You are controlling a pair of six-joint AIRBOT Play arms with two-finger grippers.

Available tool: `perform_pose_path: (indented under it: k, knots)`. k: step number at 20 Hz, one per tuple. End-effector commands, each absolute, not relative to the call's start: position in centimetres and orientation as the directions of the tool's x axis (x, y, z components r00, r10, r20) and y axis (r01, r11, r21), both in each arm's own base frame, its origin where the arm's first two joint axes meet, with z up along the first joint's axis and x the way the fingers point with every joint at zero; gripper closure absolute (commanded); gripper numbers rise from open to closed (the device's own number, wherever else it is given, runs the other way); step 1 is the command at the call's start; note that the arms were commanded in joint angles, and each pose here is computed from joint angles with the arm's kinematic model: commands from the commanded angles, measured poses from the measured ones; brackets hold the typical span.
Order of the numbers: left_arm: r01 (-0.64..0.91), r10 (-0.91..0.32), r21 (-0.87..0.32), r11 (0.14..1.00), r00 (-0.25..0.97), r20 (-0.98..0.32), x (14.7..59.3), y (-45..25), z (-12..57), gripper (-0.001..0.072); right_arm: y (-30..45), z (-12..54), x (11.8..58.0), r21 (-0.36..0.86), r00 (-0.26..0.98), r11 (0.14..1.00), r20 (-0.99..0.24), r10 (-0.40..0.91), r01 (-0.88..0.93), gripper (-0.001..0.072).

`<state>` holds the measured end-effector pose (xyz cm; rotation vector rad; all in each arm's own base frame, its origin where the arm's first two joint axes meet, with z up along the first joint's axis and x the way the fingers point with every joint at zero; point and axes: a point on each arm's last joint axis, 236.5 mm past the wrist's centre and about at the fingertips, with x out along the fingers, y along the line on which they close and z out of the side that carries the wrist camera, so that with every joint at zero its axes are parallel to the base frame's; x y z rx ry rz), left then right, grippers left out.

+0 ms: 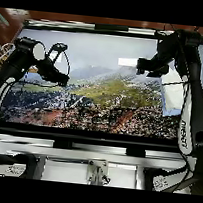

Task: Fold the shirts.

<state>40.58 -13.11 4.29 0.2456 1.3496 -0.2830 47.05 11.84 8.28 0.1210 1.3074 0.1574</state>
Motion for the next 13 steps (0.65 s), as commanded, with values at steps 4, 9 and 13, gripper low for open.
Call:
perform_pose_path:
  k: [4,9,13]
  knots:
    - [0.306,-0.040,0.017,0.952,0.181,-0.983,40.55,-12.90,3.82,0.0135,12.39,7.78,46.35,0.185,0.215,0.981,-0.958,0.191,-0.049,0.0161]
    - [0.302,-0.034,0.017,0.953,0.164,-0.986,40.16,-12.76,3.74,0.0135,12.39,7.78,46.35,0.185,0.215,0.981,-0.958,0.191,-0.049,0.0161]
    - [0.302,-0.035,0.017,0.953,0.166,-0.986,40.20,-12.77,3.75,0.0134,12.39,7.78,46.35,0.185,0.215,0.981,-0.958,0.191,-0.049,0.0161]
